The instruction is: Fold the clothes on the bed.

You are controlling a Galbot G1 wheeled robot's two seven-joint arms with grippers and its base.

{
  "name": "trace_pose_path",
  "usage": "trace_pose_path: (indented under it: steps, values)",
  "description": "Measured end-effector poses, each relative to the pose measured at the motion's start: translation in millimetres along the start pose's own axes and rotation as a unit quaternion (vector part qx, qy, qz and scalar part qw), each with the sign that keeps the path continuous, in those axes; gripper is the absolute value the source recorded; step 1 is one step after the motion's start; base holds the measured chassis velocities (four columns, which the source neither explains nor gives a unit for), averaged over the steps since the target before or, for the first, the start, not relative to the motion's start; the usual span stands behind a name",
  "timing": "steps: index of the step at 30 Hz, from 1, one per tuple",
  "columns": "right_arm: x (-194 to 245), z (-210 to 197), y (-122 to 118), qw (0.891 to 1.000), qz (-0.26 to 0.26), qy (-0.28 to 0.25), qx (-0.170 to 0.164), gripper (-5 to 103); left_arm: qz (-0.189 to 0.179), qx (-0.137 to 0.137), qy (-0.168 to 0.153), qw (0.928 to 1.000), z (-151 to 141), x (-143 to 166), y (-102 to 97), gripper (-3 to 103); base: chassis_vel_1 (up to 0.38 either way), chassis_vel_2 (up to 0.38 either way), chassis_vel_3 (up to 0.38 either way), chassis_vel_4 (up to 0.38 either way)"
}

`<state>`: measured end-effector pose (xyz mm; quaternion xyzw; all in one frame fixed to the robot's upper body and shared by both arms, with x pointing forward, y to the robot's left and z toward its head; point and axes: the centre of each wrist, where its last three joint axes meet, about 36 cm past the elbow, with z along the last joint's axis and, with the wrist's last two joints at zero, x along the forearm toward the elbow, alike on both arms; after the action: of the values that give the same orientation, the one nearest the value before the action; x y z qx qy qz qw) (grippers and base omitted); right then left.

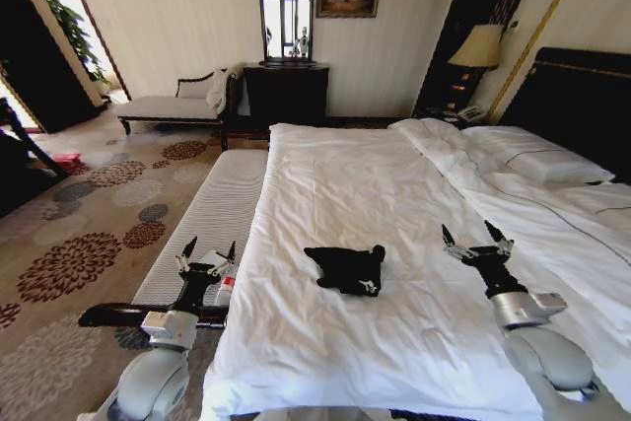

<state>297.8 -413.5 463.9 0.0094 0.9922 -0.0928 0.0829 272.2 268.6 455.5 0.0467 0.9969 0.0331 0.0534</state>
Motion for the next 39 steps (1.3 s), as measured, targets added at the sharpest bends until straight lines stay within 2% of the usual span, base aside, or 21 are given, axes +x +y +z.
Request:
trace_pose_path:
  steps: [39]
  values:
    - [0.0,0.0,0.0,1.0,0.0,0.0,0.0,100,0.0,0.0,0.0,1.0,0.0,0.0,0.0,100,0.0,0.0,0.0,0.0]
